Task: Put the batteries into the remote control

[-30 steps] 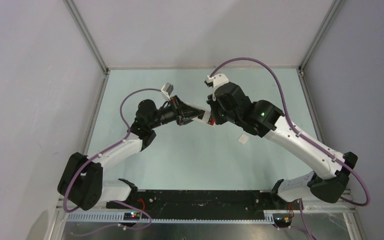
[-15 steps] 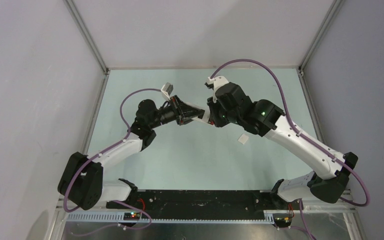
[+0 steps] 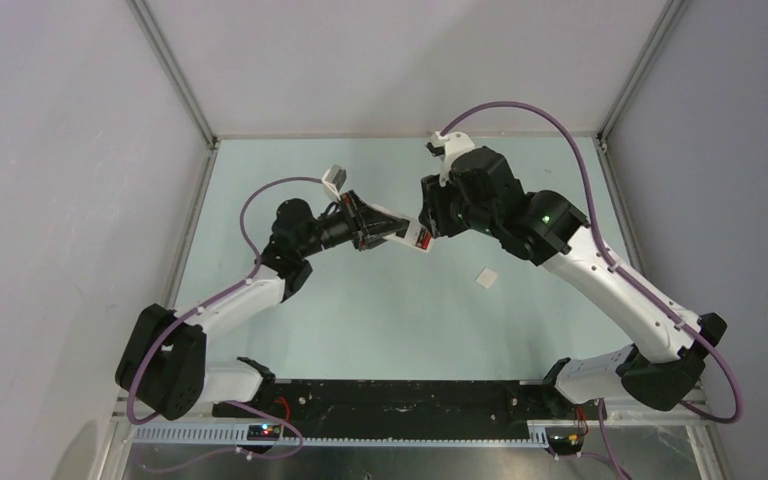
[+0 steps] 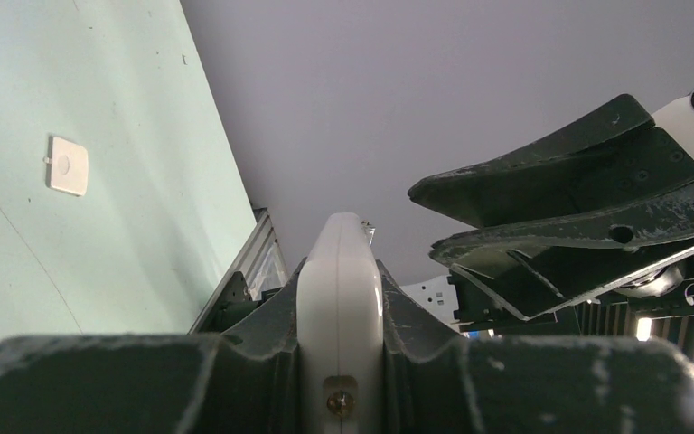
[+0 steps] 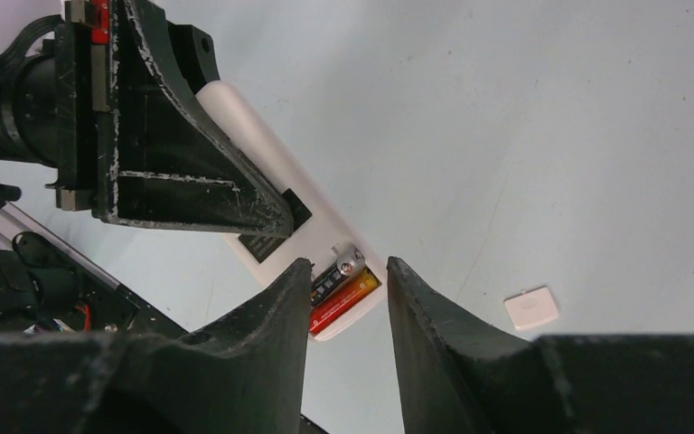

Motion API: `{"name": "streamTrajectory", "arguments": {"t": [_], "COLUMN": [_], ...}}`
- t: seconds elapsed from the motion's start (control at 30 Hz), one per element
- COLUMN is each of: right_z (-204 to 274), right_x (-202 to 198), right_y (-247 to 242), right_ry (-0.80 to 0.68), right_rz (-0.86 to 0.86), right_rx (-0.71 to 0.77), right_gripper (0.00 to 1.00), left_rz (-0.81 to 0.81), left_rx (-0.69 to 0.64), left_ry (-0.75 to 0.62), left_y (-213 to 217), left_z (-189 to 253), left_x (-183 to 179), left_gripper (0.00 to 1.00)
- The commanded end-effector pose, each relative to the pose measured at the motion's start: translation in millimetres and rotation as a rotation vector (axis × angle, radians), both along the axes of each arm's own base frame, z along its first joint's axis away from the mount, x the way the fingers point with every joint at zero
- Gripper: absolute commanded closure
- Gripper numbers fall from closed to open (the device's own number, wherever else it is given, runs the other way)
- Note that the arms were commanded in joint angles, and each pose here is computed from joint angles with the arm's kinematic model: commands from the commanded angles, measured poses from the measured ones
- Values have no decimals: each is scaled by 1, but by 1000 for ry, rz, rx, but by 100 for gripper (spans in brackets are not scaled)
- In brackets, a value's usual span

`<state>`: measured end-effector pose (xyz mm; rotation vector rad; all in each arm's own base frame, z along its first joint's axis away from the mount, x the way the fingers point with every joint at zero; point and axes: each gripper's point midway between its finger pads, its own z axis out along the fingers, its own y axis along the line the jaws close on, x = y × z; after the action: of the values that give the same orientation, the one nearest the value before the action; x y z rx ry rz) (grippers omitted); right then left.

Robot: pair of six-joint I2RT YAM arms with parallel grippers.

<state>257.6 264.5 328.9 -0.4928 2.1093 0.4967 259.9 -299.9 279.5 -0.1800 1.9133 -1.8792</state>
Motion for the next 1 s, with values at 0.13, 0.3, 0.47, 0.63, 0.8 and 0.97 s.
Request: {"name": "streamTrajectory", "arguments": {"t": [0.13,0.3,0.47,0.63,0.8,0.97], "right_z": [6,1,-2,-6,-9,-14], "right_x": [15,18,19,15,10,7], "right_y": [12,13,14,14,14,15], "right_ry": [-72,-82,-73,-54,-36,-17], "right_rz": [49,48,40,52,59,68], "right_rx": [-55,-82,-77,-75,-63,-60], "right_gripper": [68,70,74,79,84,86], "left_rz": [-5,-7,-6,-4,-3,-2], "left_rx": [-17,-17,-18,-23,-24,-26], "left_ry": [-67,-66,-65,-70,-68,-69], "left_y": [2,2,2,2,1,1], "left_z": [9,8,9,12,13,14], "left_x": [-1,-2,-2,-1,0,0], "left_gripper": [100,100,100,100,100,100]}}
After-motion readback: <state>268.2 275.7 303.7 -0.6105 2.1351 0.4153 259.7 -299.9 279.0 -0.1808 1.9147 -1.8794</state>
